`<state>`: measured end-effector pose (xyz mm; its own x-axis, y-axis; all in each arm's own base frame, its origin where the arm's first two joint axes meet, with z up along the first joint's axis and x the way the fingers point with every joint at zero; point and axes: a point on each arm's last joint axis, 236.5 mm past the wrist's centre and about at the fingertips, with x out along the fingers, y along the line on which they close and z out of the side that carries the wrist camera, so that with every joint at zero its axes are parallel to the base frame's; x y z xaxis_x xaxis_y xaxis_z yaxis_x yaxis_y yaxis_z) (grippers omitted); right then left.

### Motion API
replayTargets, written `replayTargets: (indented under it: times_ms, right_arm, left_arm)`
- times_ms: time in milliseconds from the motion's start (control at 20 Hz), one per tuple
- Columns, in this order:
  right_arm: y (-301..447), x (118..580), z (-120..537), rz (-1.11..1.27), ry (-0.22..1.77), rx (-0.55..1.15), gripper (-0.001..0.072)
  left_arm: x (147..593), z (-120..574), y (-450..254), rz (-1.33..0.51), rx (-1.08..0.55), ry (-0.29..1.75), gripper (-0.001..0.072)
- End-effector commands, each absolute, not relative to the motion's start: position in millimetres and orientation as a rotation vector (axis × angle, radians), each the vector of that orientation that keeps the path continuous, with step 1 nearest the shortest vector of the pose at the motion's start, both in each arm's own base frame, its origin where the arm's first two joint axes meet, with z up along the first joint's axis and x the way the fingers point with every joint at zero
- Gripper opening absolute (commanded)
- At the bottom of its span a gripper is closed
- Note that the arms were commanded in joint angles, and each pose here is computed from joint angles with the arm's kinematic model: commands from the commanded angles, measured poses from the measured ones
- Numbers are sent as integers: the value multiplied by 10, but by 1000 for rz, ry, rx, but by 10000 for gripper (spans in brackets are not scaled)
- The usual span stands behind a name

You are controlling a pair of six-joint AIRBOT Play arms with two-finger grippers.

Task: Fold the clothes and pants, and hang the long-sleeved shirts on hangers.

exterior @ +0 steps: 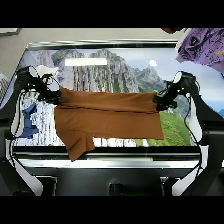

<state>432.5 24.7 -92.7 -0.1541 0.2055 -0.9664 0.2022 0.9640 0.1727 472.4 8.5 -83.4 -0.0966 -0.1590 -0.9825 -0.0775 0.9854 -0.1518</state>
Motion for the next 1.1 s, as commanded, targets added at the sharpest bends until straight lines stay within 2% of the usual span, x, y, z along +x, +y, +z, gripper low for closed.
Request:
replayTargets:
  times_ms: [0, 50, 100, 300, 400, 450, 550, 700, 800, 900, 1050]
  right_arm:
    - [276, 4224, -993, -3, 1788, 273, 202]
    - [249, 4208, -957, -13, 1790, 263, 314]
    - [192, 4207, -887, -24, 1779, 255, 394]
    - [-235, 4293, -305, -78, 1626, 142, 424]
    - [-506, 4265, -21, -95, 1550, 239, 449]
    - [-620, 4200, 41, -86, 1526, 315, 471]
    - [-739, 3921, 23, -29, 1508, 507, 473]
    - [-717, 3481, -135, -2, 1485, 721, 476]
    - [-632, 3290, -250, -17, 1491, 742, 476]
    - [-506, 3219, -297, 2, 1490, 767, 476]
    - [-413, 3219, -292, 25, 1493, 767, 476]
  left_arm:
    - [4733, -853, 66, -64, -189, 1671, 346]
    - [4762, -796, 90, -60, -191, 1655, 573]
    - [4801, -694, 134, -50, -197, 1628, 611]
    - [4735, -152, 487, 21, -234, 1541, 612]
    - [4447, 16, 689, 69, -284, 1545, 612]
    - [4224, 17, 756, 90, -318, 1566, 612]
    - [3696, -76, 730, 103, -445, 1581, 612]
    - [2865, -359, 334, 95, -641, 1567, 612]
    - [2432, -545, -58, 58, -760, 1563, 612]
    - [2174, -682, -403, 16, -882, 1535, 611]
    - [2019, -812, -710, -32, -1010, 1493, 602]
